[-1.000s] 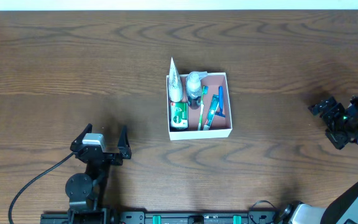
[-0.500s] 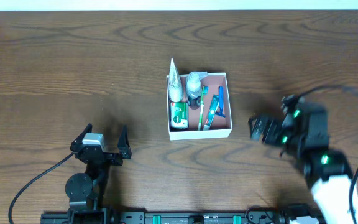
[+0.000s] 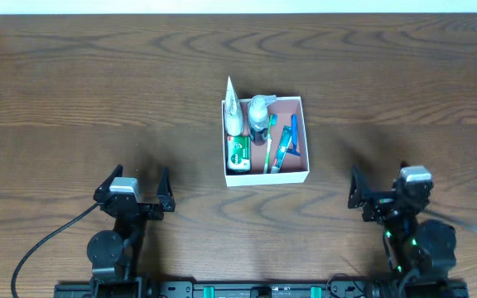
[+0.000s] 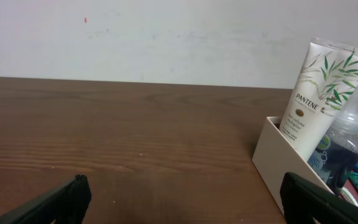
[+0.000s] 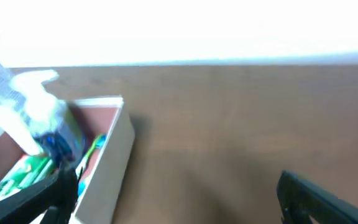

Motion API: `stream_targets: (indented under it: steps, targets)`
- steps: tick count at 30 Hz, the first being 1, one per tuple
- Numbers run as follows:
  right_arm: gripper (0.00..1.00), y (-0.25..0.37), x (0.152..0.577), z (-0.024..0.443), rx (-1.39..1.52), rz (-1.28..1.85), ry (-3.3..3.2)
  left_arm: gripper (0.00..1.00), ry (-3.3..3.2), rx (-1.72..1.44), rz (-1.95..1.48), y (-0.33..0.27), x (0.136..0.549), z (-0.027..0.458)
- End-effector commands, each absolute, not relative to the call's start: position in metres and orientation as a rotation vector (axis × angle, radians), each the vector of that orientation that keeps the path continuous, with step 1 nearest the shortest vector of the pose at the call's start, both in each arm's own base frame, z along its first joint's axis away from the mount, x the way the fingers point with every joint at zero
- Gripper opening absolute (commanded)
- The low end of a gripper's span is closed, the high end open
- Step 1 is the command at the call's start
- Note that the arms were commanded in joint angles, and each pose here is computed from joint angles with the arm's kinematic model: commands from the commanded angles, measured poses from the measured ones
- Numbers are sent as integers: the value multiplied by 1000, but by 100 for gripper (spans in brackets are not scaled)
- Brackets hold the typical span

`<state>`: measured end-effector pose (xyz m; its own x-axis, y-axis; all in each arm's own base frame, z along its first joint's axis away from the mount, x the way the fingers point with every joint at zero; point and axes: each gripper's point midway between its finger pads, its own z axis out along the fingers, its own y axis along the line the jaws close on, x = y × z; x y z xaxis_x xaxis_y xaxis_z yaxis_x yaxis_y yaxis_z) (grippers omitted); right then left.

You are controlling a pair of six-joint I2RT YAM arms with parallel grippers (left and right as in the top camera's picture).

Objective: Pack container

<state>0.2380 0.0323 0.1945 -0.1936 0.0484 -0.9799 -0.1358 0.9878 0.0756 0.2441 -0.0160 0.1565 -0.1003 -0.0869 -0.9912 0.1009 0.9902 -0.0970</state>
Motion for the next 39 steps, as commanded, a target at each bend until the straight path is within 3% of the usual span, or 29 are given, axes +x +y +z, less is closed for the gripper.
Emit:
stream_targets:
  steps: [1,19,25,39]
  targets:
    - [99,41,237,201,-340,6,1647,98,1707,35,-159,-18,243,141]
    - [99,27,244,195,-311,-106,1458,98,1707,35,-159,-18,243,142]
    - [99,24,245,158,-312,-99,1611,98,1707,35,-160,-18,243,141]
    - [99,18,246,158,-287,-126,1615,98,1707,35,-159,-18,243,141]
